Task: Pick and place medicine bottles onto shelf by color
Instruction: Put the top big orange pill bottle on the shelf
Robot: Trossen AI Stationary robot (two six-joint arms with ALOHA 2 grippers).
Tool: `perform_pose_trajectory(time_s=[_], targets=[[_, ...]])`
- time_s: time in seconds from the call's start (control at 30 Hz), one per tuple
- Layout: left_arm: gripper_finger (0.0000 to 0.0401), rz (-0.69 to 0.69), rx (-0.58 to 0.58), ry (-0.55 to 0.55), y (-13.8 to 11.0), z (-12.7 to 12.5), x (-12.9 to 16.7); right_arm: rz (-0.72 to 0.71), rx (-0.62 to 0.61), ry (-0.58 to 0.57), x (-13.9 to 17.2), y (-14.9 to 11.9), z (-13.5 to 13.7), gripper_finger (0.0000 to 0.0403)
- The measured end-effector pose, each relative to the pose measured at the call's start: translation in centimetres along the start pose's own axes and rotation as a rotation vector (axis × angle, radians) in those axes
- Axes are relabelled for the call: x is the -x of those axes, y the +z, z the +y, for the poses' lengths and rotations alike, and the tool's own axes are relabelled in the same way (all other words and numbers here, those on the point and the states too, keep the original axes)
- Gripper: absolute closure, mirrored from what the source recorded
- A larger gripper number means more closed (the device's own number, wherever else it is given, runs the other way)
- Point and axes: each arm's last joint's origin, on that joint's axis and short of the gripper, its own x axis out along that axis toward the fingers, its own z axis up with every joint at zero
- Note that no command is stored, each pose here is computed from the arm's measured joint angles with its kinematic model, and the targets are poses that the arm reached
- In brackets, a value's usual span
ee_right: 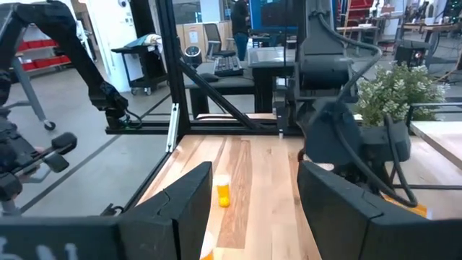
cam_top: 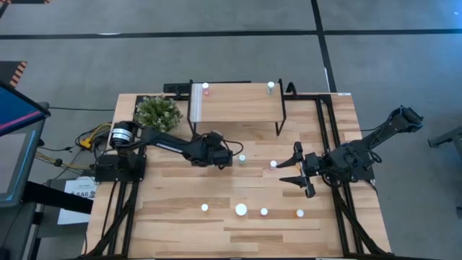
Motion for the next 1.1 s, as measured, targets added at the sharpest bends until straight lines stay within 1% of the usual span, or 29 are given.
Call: perform_pose_trajectory(time_s=[0.1,0.33,0.47,0.53,0.6,0.7,0.77,0.87,0.97,1.1], targets=[[0.0197,-0.003,-0.005,0.026,-0.1,0.2,-0.3,-0.001,0.001,-0.002,0.0,0.0,0.0,0.0178],[0.0168,0.016,0.024,0.041,0.6,0.7,-1.1,0.0,0.001,-0.002,0.0,0.0,0.0,0.0178],[0.0161,0.026,0.036,0.049,1.0,1.1,-1.6,0.0,0.001,-0.002,0.0,0.0,0.0,0.0178],[0.0161,0.043,0.043,0.052,1.0,1.1,-2.4,0.0,0.001,-0.002,0.0,0.0,0.0,0.0178],[0.016,0.088,0.024,0.056,0.9,1.3,-3.1,-0.001,0.001,-0.002,0.0,0.0,0.0,0.0178],[0.016,0.131,0.018,0.04,0.8,1.2,-4.1,-0.001,0.001,-0.002,0.0,0.0,0.0,0.0178],[0.016,0.124,0.014,0.032,0.5,0.9,-4.7,-0.003,0.0,-0.002,0.0,0.0,0.0,0.0178],[0.0163,0.121,-0.006,0.029,0.3,0.7,-4.7,-0.004,0.0,-0.002,0.0,0.0,0.0,0.0178],[0.0176,0.114,-0.01,0.031,0.2,0.6,-4.7,-0.003,0.001,-0.002,0.0,0.0,0.0,0.0178],[0.0204,0.107,-0.012,0.031,0.1,0.5,-4.6,-0.003,0.0,-0.002,0.0,0.0,0.0,0.0178]])
